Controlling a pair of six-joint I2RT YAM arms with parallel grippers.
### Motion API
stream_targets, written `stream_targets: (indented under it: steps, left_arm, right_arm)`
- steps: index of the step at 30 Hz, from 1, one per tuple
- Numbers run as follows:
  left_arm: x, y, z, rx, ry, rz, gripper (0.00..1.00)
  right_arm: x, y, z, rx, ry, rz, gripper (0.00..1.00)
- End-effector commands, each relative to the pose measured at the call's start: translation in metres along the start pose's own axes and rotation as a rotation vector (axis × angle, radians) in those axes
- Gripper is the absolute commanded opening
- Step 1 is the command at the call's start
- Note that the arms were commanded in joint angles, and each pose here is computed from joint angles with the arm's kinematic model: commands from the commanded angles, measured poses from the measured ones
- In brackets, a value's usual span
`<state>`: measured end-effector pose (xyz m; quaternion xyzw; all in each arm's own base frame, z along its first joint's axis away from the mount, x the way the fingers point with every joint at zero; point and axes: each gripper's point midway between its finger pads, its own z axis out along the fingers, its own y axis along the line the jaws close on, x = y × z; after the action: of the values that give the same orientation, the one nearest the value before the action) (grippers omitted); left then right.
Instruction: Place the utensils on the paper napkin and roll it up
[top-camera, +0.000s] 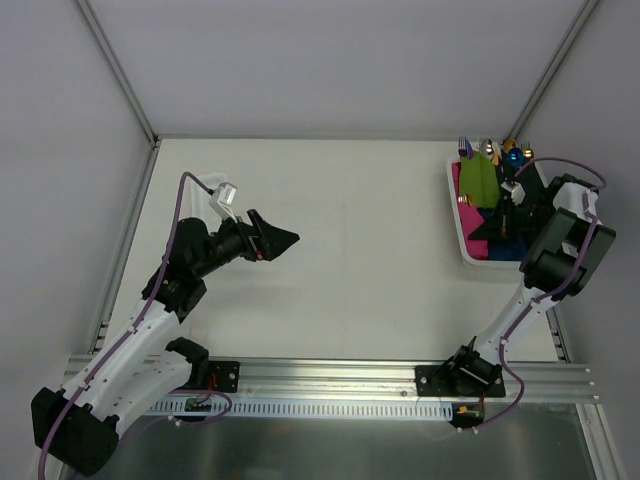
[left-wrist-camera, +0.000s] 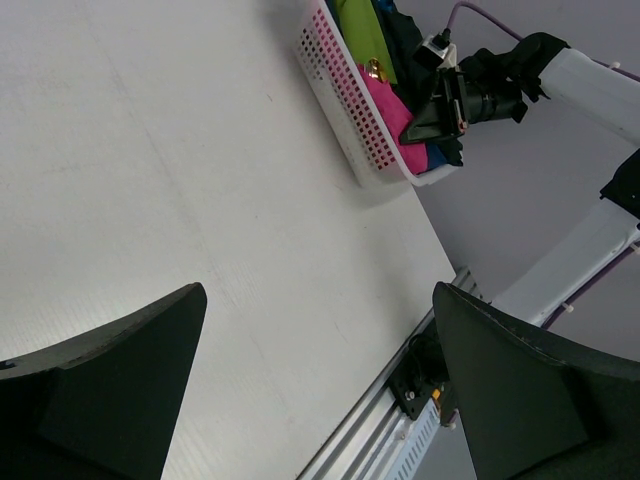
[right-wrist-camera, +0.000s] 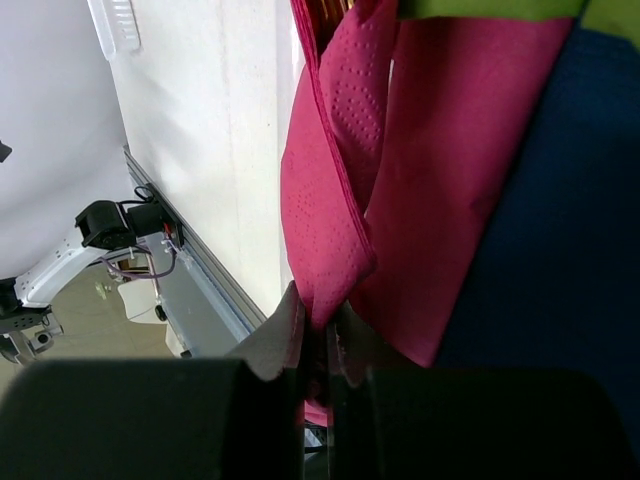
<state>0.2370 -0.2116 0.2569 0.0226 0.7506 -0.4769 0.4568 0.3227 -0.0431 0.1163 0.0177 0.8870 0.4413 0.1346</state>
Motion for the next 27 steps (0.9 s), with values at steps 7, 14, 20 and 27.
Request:
stream_targets:
  steps: [7, 14, 20, 27]
  left_arm:
    - [-0.004, -0.001, 0.001, 0.007, -0.021, 0.028, 0.99]
    - [-0.005, -0.003, 0.001, 0.006, -0.019, 0.028, 0.99]
    - [-0.007, -0.005, -0.002, 0.008, -0.025, 0.030, 0.99]
    - [-0.009, -0.007, -0.007, 0.004, -0.038, 0.031, 0.99]
  right_arm:
    - [0.011, -0.024, 0.002, 0.022, 0.061, 0.056, 0.00]
    - [0.012, -0.045, 0.006, 0.078, 0.084, 0.046, 0.00]
    - [0.008, -0.036, -0.007, 0.130, 0.062, -0.015, 0.30]
    - [-0.002, -0.034, -0.025, 0.250, 0.039, -0.081, 0.44]
